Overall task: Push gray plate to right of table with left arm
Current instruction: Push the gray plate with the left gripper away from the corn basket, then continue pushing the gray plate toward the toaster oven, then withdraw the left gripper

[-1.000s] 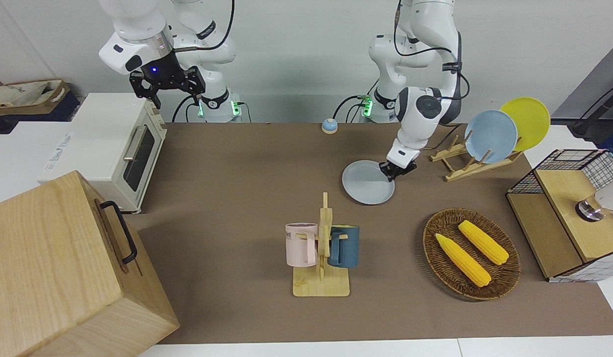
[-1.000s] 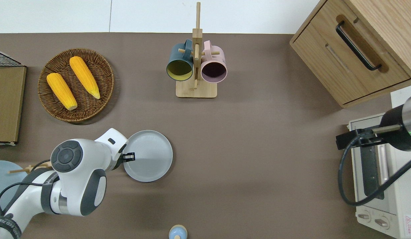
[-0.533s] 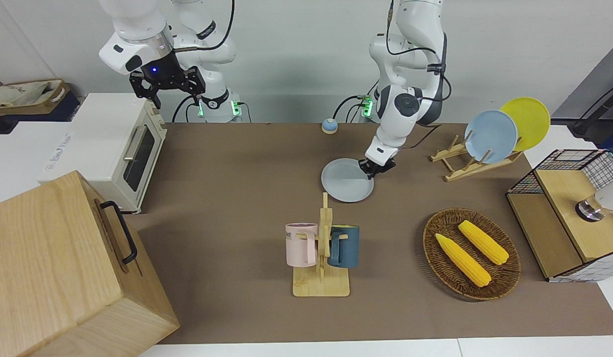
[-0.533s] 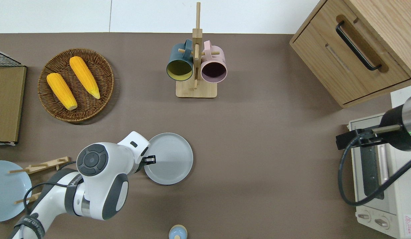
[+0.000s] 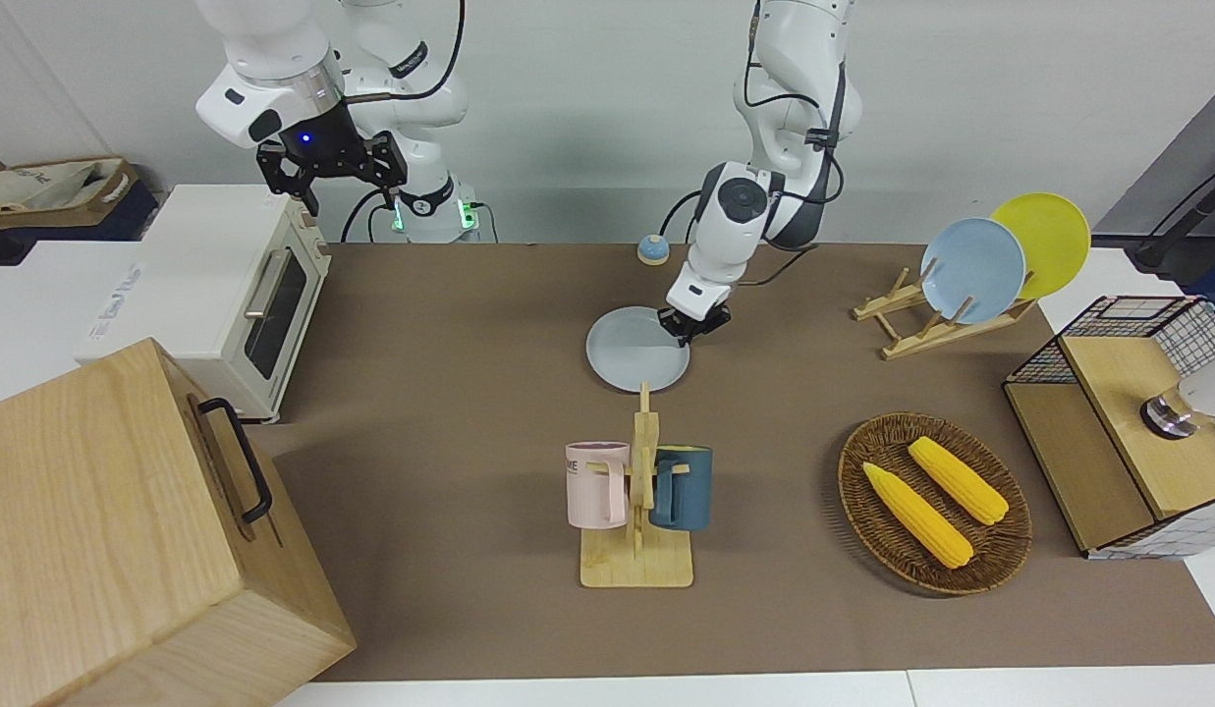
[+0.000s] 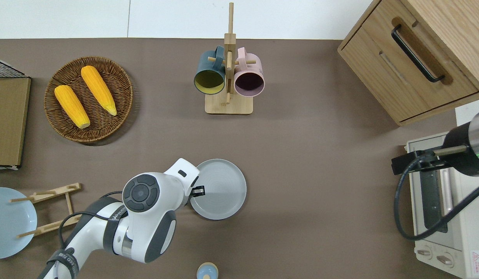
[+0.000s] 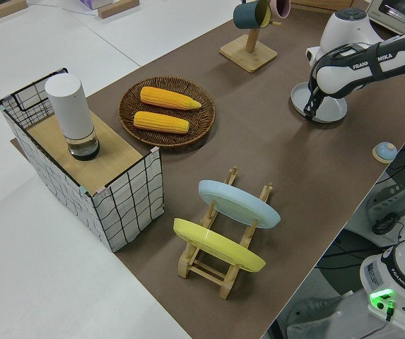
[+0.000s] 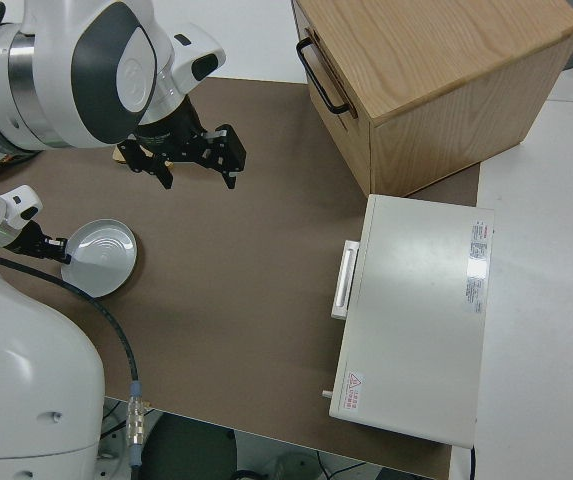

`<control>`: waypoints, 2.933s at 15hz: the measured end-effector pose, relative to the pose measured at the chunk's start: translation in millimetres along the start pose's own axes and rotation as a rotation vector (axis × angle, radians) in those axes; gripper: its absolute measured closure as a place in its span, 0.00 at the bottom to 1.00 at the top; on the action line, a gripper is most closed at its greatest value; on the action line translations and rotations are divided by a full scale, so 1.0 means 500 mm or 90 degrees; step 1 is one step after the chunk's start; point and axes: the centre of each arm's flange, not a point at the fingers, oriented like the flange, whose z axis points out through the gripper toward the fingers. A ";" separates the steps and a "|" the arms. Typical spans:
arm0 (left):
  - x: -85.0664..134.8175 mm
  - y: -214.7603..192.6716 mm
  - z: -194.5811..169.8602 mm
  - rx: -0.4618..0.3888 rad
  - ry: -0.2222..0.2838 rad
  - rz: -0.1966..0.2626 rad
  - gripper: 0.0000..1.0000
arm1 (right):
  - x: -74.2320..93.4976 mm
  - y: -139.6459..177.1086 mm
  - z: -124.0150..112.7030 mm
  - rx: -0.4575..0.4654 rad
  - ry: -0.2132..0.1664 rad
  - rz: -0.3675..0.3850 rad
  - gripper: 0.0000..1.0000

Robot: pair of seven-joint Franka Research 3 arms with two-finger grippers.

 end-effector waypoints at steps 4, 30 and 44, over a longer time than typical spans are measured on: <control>-0.032 0.083 0.009 -0.005 0.001 -0.011 0.99 | 0.000 0.000 0.000 0.000 0.000 0.000 0.01; -0.112 0.315 0.051 -0.051 0.000 -0.068 0.30 | 0.000 0.000 0.000 0.000 0.000 0.000 0.01; -0.018 0.206 -0.044 -0.020 -0.020 0.019 0.00 | 0.000 0.000 0.000 0.000 0.000 0.000 0.01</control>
